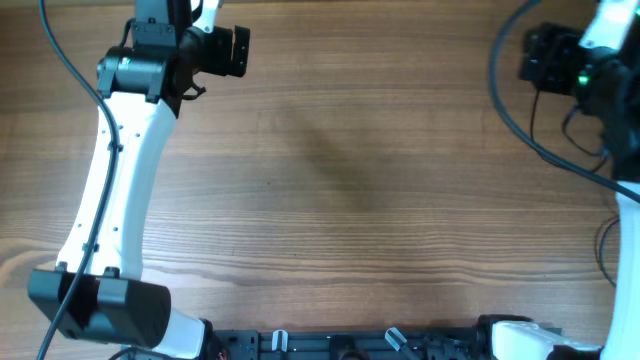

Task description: Untangle cables

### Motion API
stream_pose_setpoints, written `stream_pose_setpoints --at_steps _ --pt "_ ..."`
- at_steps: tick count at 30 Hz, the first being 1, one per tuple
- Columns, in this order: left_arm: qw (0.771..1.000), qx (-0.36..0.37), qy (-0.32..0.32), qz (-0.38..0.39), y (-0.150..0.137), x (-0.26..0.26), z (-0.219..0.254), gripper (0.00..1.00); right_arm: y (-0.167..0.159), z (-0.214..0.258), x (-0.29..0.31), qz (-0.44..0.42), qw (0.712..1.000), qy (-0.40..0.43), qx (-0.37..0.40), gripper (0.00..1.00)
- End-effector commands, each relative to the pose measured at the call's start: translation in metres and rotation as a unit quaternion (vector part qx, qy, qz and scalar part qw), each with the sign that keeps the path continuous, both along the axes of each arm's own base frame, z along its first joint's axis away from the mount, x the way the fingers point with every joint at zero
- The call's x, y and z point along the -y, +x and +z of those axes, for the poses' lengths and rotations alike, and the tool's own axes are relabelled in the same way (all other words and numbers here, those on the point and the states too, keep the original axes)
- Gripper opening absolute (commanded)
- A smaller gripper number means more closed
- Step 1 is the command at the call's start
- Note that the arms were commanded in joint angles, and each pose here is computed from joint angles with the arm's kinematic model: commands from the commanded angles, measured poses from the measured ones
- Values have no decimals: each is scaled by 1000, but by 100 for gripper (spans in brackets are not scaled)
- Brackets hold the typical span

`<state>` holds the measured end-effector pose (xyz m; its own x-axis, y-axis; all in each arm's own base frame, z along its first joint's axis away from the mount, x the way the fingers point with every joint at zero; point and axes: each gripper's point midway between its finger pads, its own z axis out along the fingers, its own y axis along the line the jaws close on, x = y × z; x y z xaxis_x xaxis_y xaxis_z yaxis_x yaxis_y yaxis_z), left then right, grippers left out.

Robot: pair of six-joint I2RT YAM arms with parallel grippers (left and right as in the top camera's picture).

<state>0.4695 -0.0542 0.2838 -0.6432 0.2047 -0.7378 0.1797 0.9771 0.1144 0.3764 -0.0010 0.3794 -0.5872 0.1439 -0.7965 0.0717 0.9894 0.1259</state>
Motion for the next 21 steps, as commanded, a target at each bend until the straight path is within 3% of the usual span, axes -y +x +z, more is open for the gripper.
stream_pose_setpoints --at_steps 1,10,21 --pt "999 23 -9 34 -9 -10 22 100 21 -23 -17 21 999 -28 -30 76" --pt "998 21 -21 52 -12 -12 23 100 68 -69 -48 43 997 -24 -62 77" --pt "996 32 -44 71 -8 -12 27 100 86 -100 -49 49 994 -35 -91 80"
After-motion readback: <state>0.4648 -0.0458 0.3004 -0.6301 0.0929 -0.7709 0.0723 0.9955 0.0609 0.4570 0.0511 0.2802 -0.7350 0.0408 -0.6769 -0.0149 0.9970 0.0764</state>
